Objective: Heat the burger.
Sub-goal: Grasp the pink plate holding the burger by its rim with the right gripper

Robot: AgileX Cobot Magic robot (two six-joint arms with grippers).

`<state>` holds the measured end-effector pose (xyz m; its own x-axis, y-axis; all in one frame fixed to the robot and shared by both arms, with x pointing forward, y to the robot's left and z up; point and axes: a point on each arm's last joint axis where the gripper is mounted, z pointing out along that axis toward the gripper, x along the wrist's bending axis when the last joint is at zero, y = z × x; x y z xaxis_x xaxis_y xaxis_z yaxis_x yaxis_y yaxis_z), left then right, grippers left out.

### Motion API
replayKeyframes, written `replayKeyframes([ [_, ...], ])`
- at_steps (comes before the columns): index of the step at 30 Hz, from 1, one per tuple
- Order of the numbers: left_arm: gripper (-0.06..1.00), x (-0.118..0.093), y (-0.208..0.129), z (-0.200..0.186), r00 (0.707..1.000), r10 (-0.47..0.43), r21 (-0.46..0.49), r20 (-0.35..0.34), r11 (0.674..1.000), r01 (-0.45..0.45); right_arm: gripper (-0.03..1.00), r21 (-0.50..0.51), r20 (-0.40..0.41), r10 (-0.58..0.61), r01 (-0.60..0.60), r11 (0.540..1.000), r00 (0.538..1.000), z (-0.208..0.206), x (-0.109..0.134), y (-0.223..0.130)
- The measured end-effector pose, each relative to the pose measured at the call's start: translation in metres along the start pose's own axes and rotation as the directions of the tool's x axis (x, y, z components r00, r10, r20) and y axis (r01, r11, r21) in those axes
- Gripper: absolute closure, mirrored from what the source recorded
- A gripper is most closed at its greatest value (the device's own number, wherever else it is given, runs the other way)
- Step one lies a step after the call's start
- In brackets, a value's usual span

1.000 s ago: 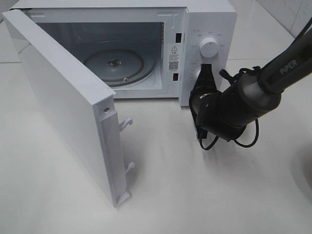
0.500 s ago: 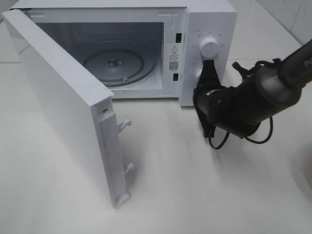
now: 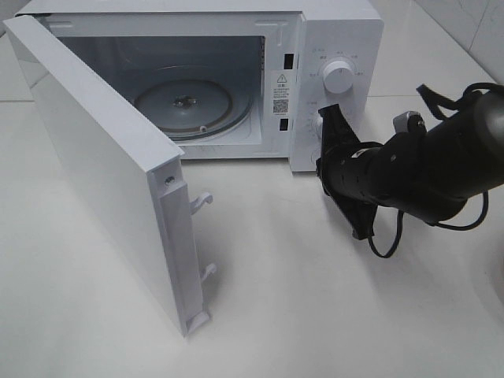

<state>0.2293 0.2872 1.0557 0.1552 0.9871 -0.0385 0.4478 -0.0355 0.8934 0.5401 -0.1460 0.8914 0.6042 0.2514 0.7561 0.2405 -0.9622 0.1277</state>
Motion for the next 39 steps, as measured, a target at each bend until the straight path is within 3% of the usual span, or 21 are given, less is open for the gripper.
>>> replayKeyframes([
  [5, -0.04, 0.000, 0.000, 0.000, 1.000, 0.000, 0.000, 0.000, 1.000, 0.000, 0.95, 0.082, 0.039, -0.157, 0.153, 0.985, 0.987, -0.012, 0.000, -0.003],
  [7, -0.04, 0.000, 0.000, 0.000, 1.000, 0.000, 0.000, 0.000, 1.000, 0.000, 0.95, 0.186, 0.042, -0.336, 0.323, 0.928, 0.941, -0.024, 0.003, -0.009],
  [10, -0.04, 0.000, 0.000, 0.000, 1.000, 0.000, 0.000, 0.000, 1.000, 0.000, 0.95, 0.209, 0.036, -0.375, 0.360, 0.909, 0.927, -0.027, 0.003, -0.010],
  [12, -0.04, 0.000, 0.000, 0.000, 1.000, 0.000, 0.000, 0.000, 1.000, 0.000, 0.95, 0.281, -0.024, -0.540, 0.524, 0.804, 0.841, -0.040, 0.008, -0.013],
  [15, -0.04, 0.000, 0.000, 0.000, 1.000, 0.000, 0.000, 0.000, 1.000, 0.000, 0.95, 0.296, -0.041, -0.577, 0.561, 0.773, 0.816, -0.043, 0.009, -0.014],
  [17, -0.04, 0.000, 0.000, 0.000, 1.000, 0.000, 0.000, 0.000, 1.000, 0.000, 0.95, 0.375, -0.095, -0.703, 0.679, 0.631, 0.705, -0.055, 0.009, -0.013],
  [18, -0.04, 0.000, 0.000, 0.000, 1.000, 0.000, 0.000, 0.000, 1.000, 0.000, 0.95, 0.375, -0.095, -0.703, 0.679, 0.631, 0.705, -0.055, 0.009, -0.013],
  [19, -0.04, 0.000, 0.000, 0.000, 1.000, 0.000, 0.000, 0.000, 1.000, 0.000, 0.94, 0.390, -0.104, -0.723, 0.697, 0.602, 0.683, -0.057, 0.009, -0.011],
  [20, -0.04, 0.000, 0.000, 0.000, 1.000, 0.000, 0.000, 0.000, 1.000, 0.000, 0.94, 0.423, -0.122, -0.772, 0.736, 0.528, 0.624, -0.062, 0.008, -0.007],
  [23, -0.04, 0.000, 0.000, 0.000, 1.000, 0.000, 0.000, 0.000, 1.000, 0.000, 0.94, 0.439, -0.132, -0.796, 0.755, 0.487, 0.591, -0.065, 0.007, -0.005],
  [25, -0.04, 0.000, 0.000, 0.000, 1.000, 0.000, 0.000, 0.000, 1.000, 0.000, 0.94, 0.481, -0.163, -0.873, 0.809, 0.336, 0.459, -0.078, 0.005, 0.005],
  [26, -0.04, 0.000, 0.000, 0.000, 1.000, 0.000, 0.000, 0.000, 1.000, 0.000, 0.94, 0.481, -0.163, -0.873, 0.809, 0.336, 0.459, -0.078, 0.005, 0.005],
  [28, -0.04, 0.000, 0.000, 0.000, 1.000, 0.000, 0.000, 0.000, 1.000, 0.000, 0.93, 0.497, -0.171, -0.906, 0.828, 0.260, 0.387, -0.090, 0.006, 0.014],
  [33, -0.04, 0.000, 0.000, 0.000, 1.000, 0.000, 0.000, 0.000, 1.000, 0.000, 0.92, 0.532, -0.145, -0.936, 0.823, 0.199, 0.320, -0.105, 0.006, 0.035],
  [39, -0.04, 0.000, 0.000, 0.000, 1.000, 0.000, 0.000, 0.000, 1.000, 0.000, 0.91, 0.555, -0.109, -0.954, 0.813, 0.175, 0.280, -0.120, 0.006, 0.056],
])
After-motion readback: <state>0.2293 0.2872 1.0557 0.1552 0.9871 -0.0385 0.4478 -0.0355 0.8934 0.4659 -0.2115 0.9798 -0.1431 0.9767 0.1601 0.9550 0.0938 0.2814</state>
